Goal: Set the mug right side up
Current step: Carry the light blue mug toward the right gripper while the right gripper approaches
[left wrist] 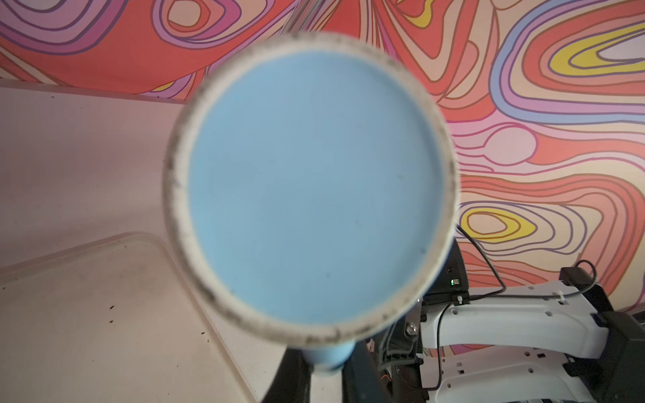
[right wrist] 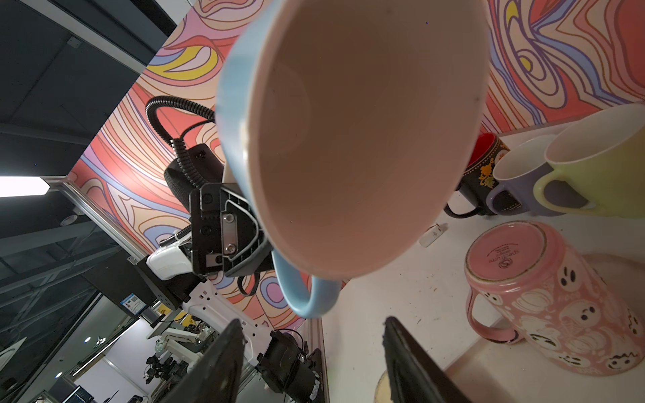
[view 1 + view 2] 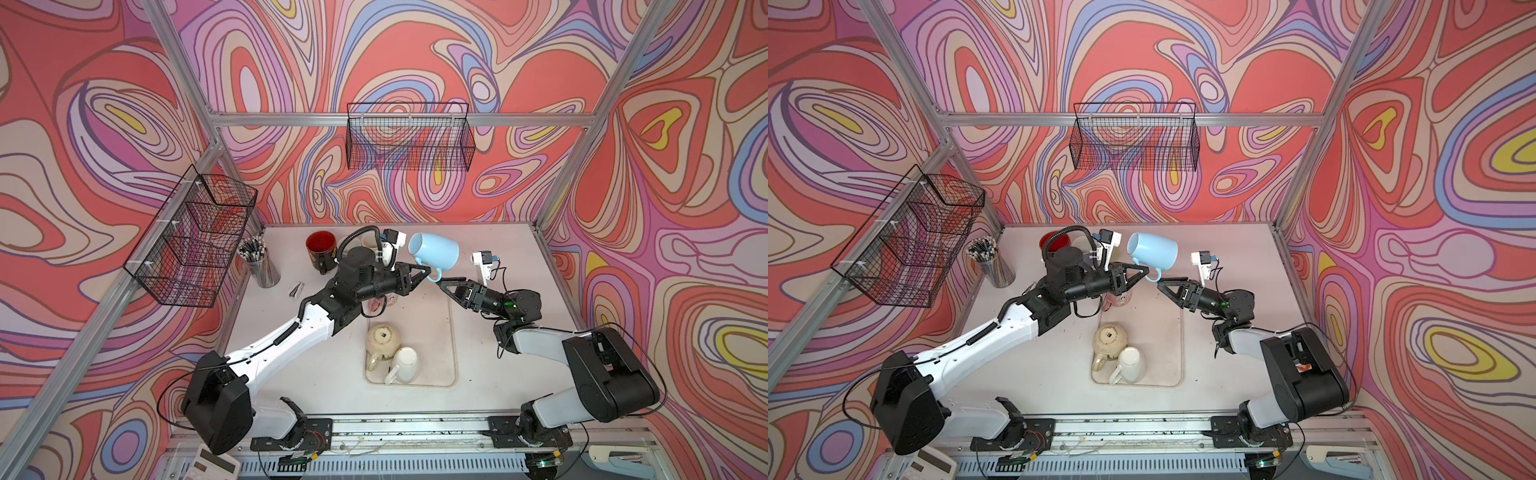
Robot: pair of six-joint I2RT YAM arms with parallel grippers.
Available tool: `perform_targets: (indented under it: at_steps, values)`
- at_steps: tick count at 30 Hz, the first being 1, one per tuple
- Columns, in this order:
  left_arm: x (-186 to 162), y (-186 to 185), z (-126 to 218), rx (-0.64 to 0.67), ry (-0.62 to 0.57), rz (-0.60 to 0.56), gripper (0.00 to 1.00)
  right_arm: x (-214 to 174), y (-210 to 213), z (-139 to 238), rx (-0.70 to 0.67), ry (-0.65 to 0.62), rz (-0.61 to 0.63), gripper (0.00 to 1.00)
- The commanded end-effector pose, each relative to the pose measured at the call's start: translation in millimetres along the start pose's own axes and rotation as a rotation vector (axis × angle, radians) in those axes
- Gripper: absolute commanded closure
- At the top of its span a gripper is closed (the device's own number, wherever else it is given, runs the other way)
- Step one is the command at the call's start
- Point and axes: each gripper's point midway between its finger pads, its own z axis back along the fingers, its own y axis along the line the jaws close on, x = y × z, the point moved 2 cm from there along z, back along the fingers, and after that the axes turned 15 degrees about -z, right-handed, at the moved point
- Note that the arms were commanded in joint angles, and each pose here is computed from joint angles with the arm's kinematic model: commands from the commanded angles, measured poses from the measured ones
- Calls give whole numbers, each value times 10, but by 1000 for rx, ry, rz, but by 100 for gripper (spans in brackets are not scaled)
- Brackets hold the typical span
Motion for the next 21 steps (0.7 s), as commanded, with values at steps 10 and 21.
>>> perform_targets:
  at_steps: [10, 21]
  values:
    - [120, -99, -116, -158, -133, -1, 100, 195, 123, -103, 41, -3, 27, 47]
    - [-48, -9, -174, -192, -148, 42, 100, 258, 167, -122, 51, -22, 37, 66]
